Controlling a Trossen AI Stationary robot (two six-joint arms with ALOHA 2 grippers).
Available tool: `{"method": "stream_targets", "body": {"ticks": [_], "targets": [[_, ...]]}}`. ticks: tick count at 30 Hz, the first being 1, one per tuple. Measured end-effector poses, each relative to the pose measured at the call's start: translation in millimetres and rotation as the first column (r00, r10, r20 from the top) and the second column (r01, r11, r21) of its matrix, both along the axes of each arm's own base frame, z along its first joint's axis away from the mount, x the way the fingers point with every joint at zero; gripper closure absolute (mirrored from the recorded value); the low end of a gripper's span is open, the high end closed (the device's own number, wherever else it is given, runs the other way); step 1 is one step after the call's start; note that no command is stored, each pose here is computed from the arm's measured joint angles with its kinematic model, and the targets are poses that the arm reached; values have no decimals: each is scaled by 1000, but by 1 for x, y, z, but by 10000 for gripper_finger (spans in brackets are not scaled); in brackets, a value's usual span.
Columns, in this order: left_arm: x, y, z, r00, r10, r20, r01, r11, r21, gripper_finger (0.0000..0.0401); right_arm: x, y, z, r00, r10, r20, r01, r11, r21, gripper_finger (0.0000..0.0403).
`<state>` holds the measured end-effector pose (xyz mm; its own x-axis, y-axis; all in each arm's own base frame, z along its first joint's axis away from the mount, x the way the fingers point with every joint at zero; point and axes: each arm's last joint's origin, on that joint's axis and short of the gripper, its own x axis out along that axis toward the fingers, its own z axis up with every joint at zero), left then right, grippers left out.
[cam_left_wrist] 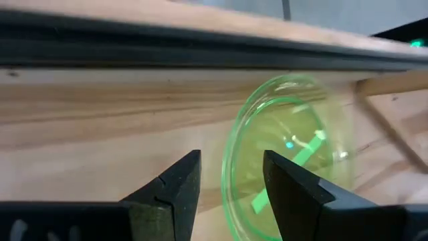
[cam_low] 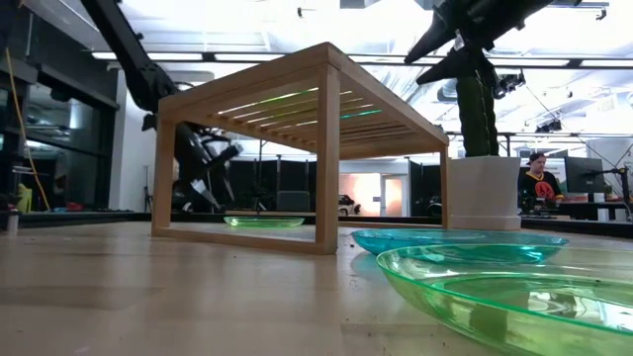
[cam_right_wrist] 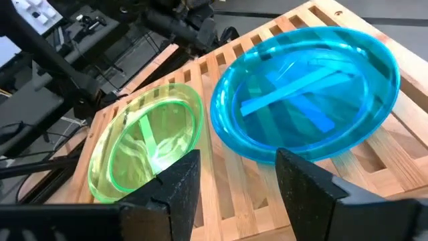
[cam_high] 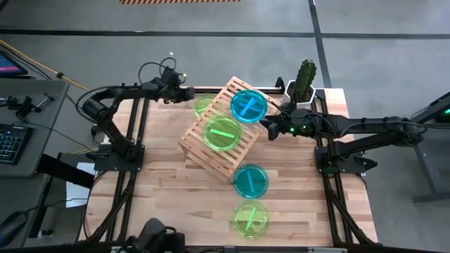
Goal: Place and stack plates onto a shelf
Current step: Stack the top green plate on top of the green plate on the shelf
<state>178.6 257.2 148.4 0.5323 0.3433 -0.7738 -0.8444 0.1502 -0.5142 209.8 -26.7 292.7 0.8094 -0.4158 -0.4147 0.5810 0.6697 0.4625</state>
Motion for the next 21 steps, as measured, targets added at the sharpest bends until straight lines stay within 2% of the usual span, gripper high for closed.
{"method": "stream_targets", "body": {"ticks": [6,8,13,17,21], "targets": [[6,6,-27,1000,9,-19,-11,995,-98,249,1,0,0,1000,5,-6,-5,1000,-8,226],[9,9,-28,1000,-2,4,3,994,-111,249,1,0,0,1000,5,-6,-5,1000,-7,226],[14,12,-25,998,-6,55,10,997,-80,249,0,0,-1,1000,6,-9,-6,1000,-8,226],[14,8,-30,999,-26,26,29,994,-108,256,0,0,-1,1000,7,-10,-7,1000,-9,226],[16,5,-30,998,-58,-6,58,994,-97,282,0,0,-1,1000,7,-10,-7,1000,-9,226]]}}
